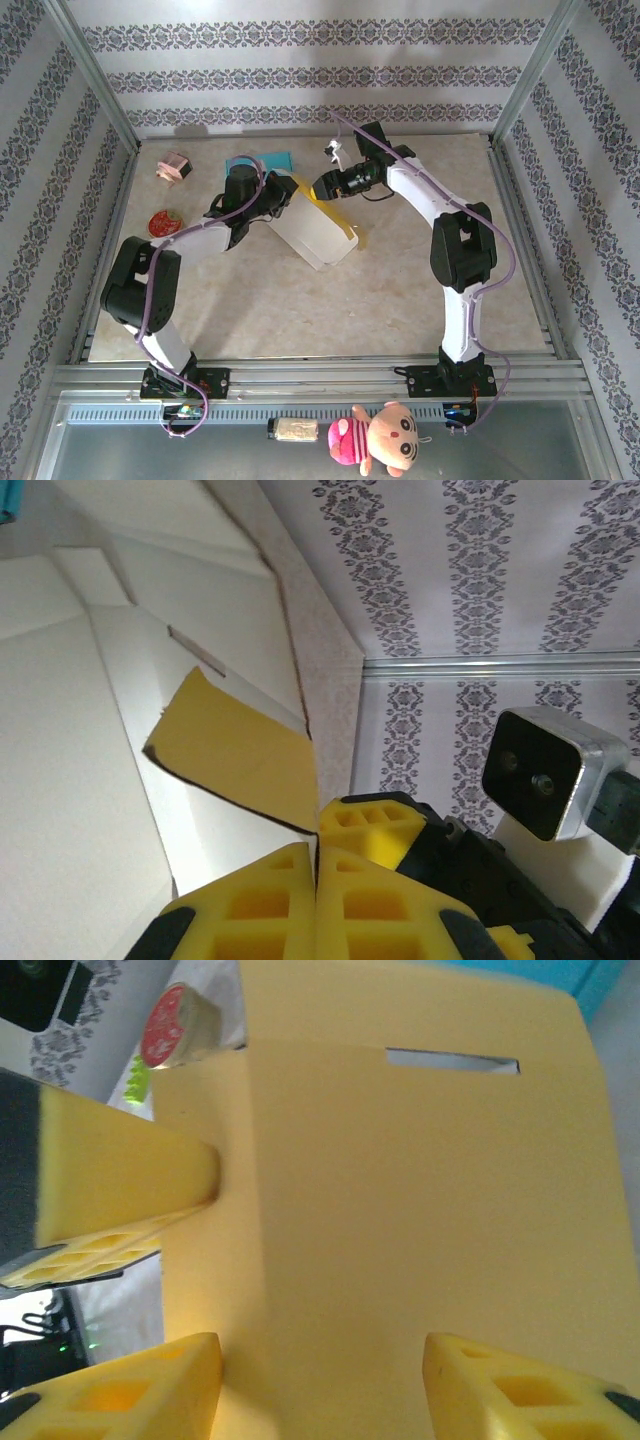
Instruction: Fold the paper box
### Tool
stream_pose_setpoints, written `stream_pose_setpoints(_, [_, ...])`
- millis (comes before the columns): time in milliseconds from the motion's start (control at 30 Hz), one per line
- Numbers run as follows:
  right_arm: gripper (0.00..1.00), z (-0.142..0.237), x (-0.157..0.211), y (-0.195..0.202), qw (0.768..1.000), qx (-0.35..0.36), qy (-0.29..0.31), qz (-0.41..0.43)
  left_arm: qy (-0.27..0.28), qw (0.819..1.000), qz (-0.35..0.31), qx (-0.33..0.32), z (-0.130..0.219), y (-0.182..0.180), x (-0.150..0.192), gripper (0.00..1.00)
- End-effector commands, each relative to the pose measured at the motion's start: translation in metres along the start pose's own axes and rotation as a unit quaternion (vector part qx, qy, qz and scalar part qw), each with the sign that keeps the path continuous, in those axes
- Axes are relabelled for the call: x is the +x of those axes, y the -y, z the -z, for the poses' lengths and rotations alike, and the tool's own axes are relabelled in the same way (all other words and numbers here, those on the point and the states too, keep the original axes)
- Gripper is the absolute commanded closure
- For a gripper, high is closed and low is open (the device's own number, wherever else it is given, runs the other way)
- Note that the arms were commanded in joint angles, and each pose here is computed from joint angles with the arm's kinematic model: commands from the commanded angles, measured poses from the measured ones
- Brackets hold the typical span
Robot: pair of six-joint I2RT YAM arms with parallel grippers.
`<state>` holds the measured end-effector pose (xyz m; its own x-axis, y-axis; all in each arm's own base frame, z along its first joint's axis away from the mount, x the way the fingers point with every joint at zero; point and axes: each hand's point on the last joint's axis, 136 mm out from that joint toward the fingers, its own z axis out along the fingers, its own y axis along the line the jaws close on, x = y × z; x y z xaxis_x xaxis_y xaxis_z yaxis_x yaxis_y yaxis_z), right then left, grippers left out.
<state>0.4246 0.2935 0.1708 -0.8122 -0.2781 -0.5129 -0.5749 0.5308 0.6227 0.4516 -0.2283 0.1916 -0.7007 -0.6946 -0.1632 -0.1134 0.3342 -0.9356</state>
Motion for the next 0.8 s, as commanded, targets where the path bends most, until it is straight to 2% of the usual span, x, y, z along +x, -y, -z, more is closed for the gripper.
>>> stream_pose_setpoints(0, [0.43, -0.011, 0.017, -0.016, 0.998, -0.054, -0.028, -0.022, 0.002, 1.0, -0.026, -0.01, 0.012, 0.005, 0.002, 0.97])
stream_pose_setpoints(133, [0.37, -0.014, 0.025, -0.03, 0.996, -0.074, -0.037, -0.015, 0.0, 0.999, -0.031, -0.009, 0.022, 0.013, 0.004, 0.97])
stream_pose_setpoints(267, [0.3, -0.014, 0.032, -0.043, 0.995, -0.089, -0.042, -0.009, 0.015, 0.998, -0.048, -0.035, 0.04, 0.015, 0.002, 0.97])
stream_pose_setpoints(300, [0.27, -0.014, 0.033, -0.047, 0.995, -0.096, -0.042, -0.006, 0.019, 0.998, -0.052, -0.043, 0.044, 0.014, 0.001, 0.97])
stream_pose_setpoints(367, [0.08, -0.013, 0.035, -0.06, 0.992, -0.115, -0.043, 0.007, 0.026, 0.997, -0.057, -0.051, 0.052, 0.016, 0.001, 0.98])
stream_pose_setpoints(400, [0.04, -0.013, 0.036, -0.066, 0.992, -0.12, -0.044, 0.015, 0.027, 0.997, -0.057, -0.053, 0.055, 0.017, 0.001, 0.98])
stream_pose_setpoints(767, [0.06, -0.023, 0.044, -0.101, 0.986, -0.156, -0.057, 0.032, 0.021, 0.995, -0.052, -0.078, 0.07, 0.017, 0.006, 0.98])
